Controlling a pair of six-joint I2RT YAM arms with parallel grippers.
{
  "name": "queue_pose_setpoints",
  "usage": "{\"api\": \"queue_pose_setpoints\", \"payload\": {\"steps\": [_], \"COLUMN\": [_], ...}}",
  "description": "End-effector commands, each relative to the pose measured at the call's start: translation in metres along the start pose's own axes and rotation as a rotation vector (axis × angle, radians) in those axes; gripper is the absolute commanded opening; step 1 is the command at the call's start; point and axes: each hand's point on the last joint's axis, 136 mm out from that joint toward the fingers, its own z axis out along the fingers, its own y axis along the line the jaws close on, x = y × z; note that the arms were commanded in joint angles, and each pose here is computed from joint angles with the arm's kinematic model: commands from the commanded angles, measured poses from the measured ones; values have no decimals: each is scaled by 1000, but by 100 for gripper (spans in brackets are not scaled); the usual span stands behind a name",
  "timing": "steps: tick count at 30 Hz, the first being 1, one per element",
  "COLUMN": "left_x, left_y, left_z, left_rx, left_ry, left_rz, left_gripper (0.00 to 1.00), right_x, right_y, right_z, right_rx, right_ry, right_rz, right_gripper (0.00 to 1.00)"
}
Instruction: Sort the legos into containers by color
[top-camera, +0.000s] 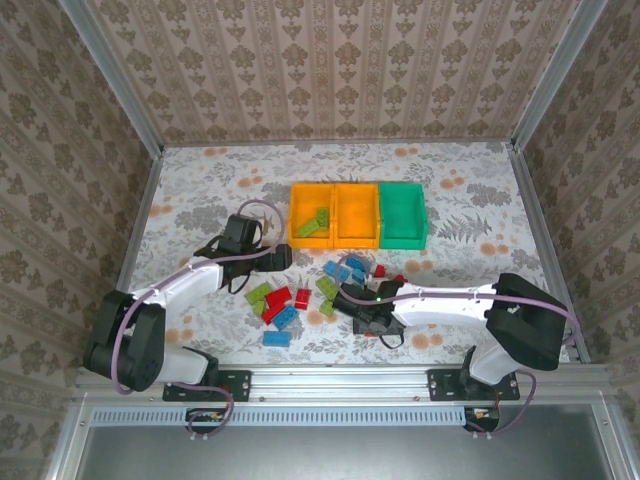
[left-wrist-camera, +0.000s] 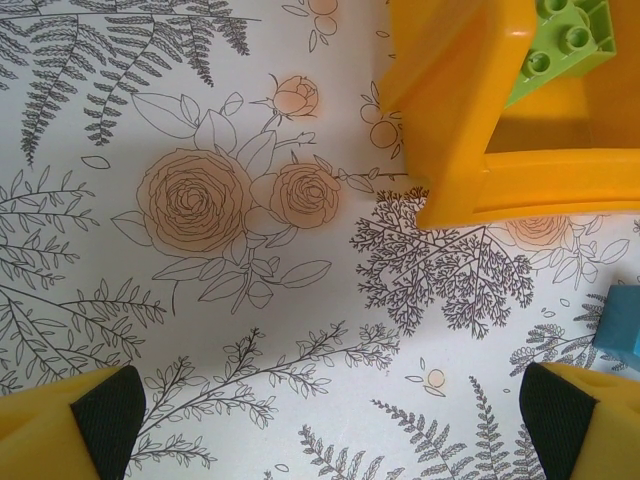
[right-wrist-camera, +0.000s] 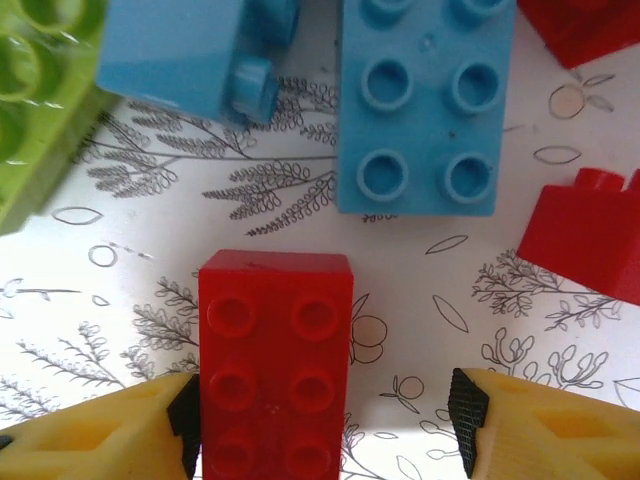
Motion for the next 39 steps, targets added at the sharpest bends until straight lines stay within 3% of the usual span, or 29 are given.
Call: {"api": "queue_pose_setpoints", "payload": {"steps": [1,8,12,20,26,33,39], "left_x": [-5,-8,-8,-13,-17,-4,10], "left_y": [-5,-8,-8,-11,-14,-32,-37], "left_z": [1,-1,-1,-3,-6,-5,-4], "left_rx": [7,9,10,17,28,61,69], "left_ry": [-3,-9,-8,-20,-35,2,56], "left_rz": [24,31,33,36,40,98,123], "left_gripper": [100,100,100,100,100,100,100], "right_x": [3,5,-9,-93,-186,-263,-296], "right_y": [12,18,18,-10,-60,-75,-91], "right_z": [7,12,-8,-70,-78,-37,4], "right_rx": [-37,-44,-78,-193,-216,-55,20], "right_ry": [13,33,-33,-226,-355,-274,-198], "right_rz": [18,-2,-14,42,177,53,50], "right_gripper": [63,40,28,27,25,25,26]}}
